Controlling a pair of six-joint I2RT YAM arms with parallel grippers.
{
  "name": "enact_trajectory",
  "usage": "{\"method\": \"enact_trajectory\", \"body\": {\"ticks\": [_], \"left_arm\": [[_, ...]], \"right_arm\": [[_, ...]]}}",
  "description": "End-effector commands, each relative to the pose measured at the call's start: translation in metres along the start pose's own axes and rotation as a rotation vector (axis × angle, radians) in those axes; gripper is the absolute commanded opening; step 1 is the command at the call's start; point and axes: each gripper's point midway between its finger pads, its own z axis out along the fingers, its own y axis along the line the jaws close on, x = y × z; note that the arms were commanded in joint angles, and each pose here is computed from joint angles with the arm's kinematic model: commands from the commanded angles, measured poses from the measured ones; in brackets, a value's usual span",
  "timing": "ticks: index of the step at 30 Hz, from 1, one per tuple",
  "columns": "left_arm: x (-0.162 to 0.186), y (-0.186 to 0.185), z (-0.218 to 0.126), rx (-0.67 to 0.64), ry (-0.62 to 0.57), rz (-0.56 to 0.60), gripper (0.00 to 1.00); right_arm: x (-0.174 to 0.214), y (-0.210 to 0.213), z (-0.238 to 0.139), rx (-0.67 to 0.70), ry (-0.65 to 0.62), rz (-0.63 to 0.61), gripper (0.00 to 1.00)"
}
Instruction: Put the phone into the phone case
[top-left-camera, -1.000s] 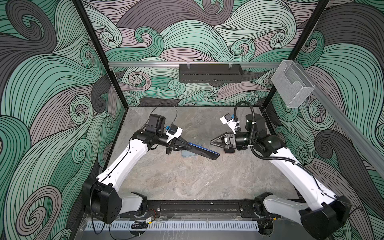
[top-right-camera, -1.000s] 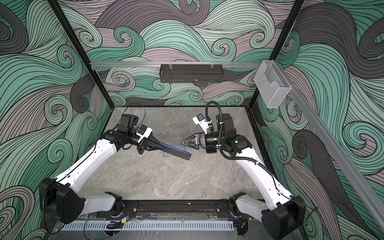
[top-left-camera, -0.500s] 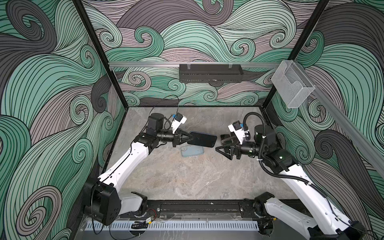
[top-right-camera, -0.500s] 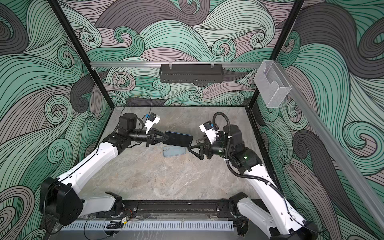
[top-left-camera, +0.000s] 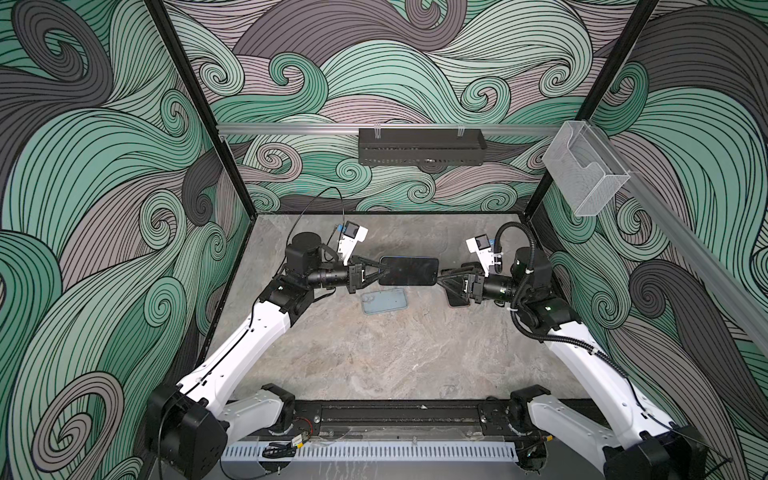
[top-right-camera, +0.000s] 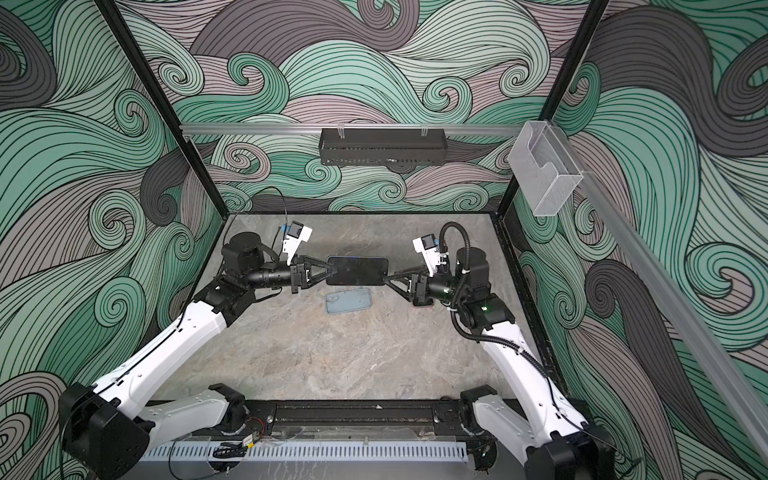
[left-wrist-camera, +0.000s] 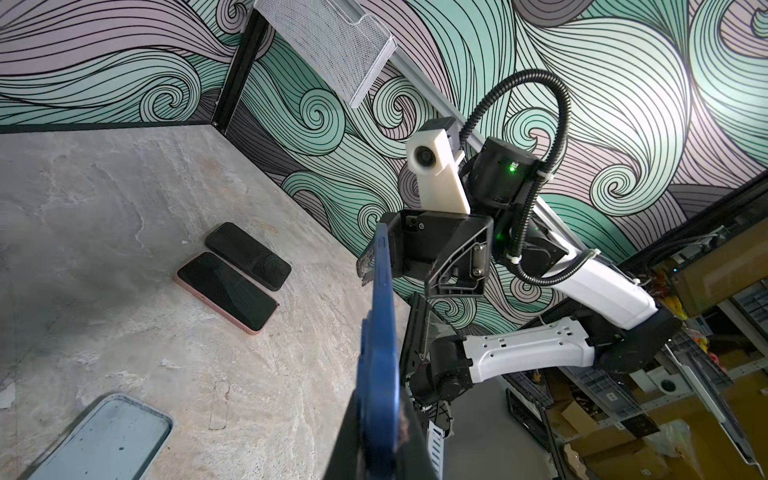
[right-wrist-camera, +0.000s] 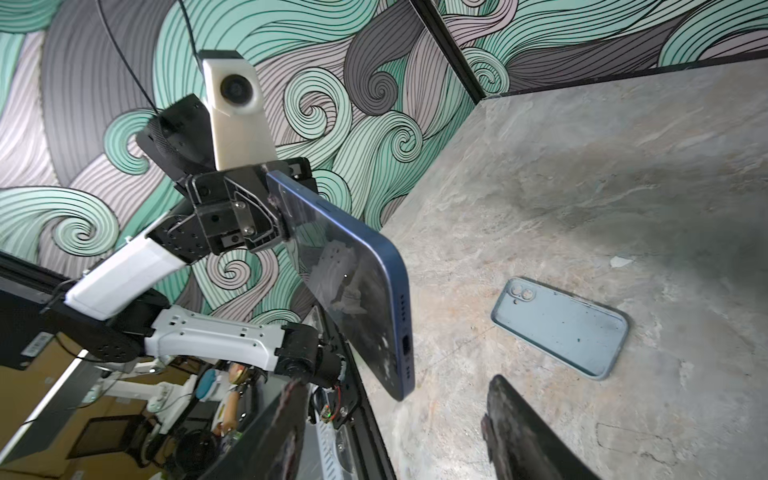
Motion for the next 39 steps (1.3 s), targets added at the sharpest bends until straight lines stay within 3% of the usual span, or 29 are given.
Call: {"method": "enact_trajectory", "body": {"ticks": [1, 16, 29, 33, 36, 39], "left_arm": [[-0.021, -0.019, -0.003, 0.037, -0.055, 0.036, 0.00], [-0.031, -0.041, 0.007, 0.147, -0.045, 0.024, 0.00], [-0.035, -0.030, 0.014, 0.112, -0.065, 0.008, 0.00], [-0.033, -0.025, 0.016, 0.094, -0.062, -0.005, 0.07], [-0.029, -0.015, 0.016, 0.044, -0.060, -0.030, 0.23], [-0.024, -0.001, 0.013, -0.040, -0.064, -0.047, 0.38]], "right_arm": [[-0.015, 0.029, -0.002, -0.146, -0.024, -0.034, 0.69], [-0.024, 0.034, 0.001, -0.197, -0.020, -0.035, 0.58], [-0.026, 0.041, 0.001, -0.236, -0.019, -0.037, 0.18], [-0.026, 0.042, 0.000, -0.233, -0.023, -0.042, 0.07], [-0.028, 0.043, -0.001, -0.233, -0.025, -0.046, 0.00], [-0.028, 0.042, 0.000, -0.222, -0.023, -0.042, 0.00]]}}
